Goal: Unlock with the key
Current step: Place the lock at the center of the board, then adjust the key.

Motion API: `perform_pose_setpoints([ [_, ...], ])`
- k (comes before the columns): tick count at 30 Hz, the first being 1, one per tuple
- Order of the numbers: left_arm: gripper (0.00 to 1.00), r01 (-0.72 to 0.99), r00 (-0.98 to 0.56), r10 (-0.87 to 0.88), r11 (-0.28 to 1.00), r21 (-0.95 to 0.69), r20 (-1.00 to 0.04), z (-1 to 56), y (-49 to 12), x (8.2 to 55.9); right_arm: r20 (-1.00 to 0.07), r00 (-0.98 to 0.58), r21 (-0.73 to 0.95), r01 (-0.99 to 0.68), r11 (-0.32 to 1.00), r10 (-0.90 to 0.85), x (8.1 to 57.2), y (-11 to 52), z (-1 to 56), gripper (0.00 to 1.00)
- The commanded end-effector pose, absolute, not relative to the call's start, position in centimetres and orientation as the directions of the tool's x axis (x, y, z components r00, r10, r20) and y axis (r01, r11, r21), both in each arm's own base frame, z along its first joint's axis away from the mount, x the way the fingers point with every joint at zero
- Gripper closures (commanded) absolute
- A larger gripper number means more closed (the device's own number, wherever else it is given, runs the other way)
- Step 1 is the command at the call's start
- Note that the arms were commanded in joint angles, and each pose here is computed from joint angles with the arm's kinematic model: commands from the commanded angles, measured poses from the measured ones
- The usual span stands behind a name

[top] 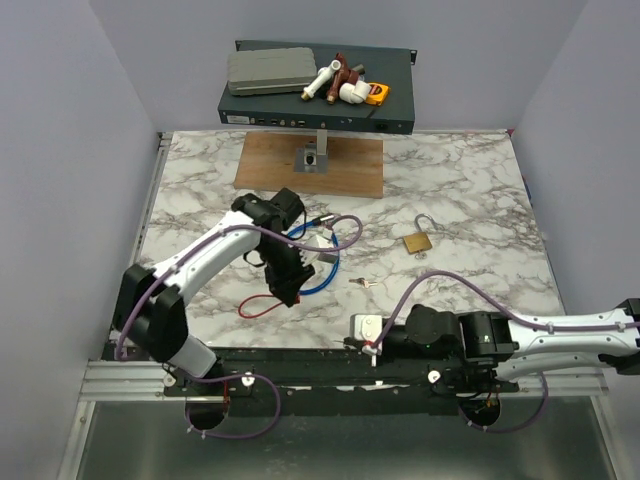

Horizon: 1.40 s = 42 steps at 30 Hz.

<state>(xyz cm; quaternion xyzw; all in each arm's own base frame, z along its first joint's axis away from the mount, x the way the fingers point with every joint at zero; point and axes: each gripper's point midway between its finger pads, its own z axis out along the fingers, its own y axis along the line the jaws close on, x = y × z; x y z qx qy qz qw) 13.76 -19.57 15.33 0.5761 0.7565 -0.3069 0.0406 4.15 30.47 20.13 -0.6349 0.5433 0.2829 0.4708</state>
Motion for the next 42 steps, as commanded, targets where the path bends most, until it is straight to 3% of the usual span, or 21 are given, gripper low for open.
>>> perform_pose_setpoints([
  [1,1.00,0.947,-0.280,0.903,0.204,-0.248,-0.325,9.1,-19.3,20.1,-0.972,0.005,-0.054,-0.978,0.202,-0.236,4.0,31.0,22.1,0.99],
  [5,1.00,0.947,-0.301,0.909,0.248,-0.206,-0.288,6.2,-19.9,22.7,-0.978,-0.099,0.044,-0.958,0.284,-0.182,4.6,30.5,22.0,0.99],
  [7,0.91,0.947,-0.308,0.908,0.264,-0.183,-0.284,5.5,-20.1,23.6,-0.976,-0.128,0.069,-0.950,0.305,-0.177,4.8,30.3,21.7,0.99],
  [11,0.55,0.946,-0.313,0.900,0.269,-0.179,-0.304,6.1,-20.3,23.6,-0.969,-0.162,0.096,-0.943,0.320,-0.184,4.8,30.3,20.9,0.99],
  [14,0.36,0.954,-0.296,0.885,0.252,-0.164,-0.360,8.4,-20.4,23.1,-0.968,-0.176,0.108,-0.936,0.335,-0.177,4.9,30.4,20.9,0.99],
  [16,0.31,0.954,-0.296,0.865,0.247,-0.169,-0.406,10.7,-20.3,22.5,-0.969,-0.190,0.126,-0.929,0.347,-0.156,5.1,30.6,21.2,0.99],
  [17,0.04,0.954,-0.294,0.851,0.235,-0.187,-0.435,12.0,-20.5,22.0,-0.970,-0.194,0.133,-0.928,0.349,-0.146,5.1,30.7,21.4,0.99],
  [18,0.02,0.954,-0.293,0.843,0.223,-0.202,-0.451,13.2,-20.4,21.2,-0.970,-0.199,0.138,-0.927,0.349,-0.143,5.1,30.9,21.5,0.99],
  [26,0.02,0.964,-0.171,0.673,-0.038,-0.265,-0.719,24.7,-21.5,13.2,-0.950,-0.265,0.193,-0.916,0.352,-0.167,5.0,33.8,22.9,0.99],
  [30,0.02,0.961,-0.110,0.550,-0.155,-0.231,-0.828,27.7,-21.4,9.5,-0.939,-0.303,0.238,-0.914,0.330,-0.162,5.0,35.6,24.6,0.99],
  [42,0.18,0.943,-0.123,0.478,-0.217,-0.253,-0.870,28.7,-20.1,5.1,-0.950,-0.268,0.215,-0.934,0.287,-0.161,5.3,39.0,28.3,0.99],
])
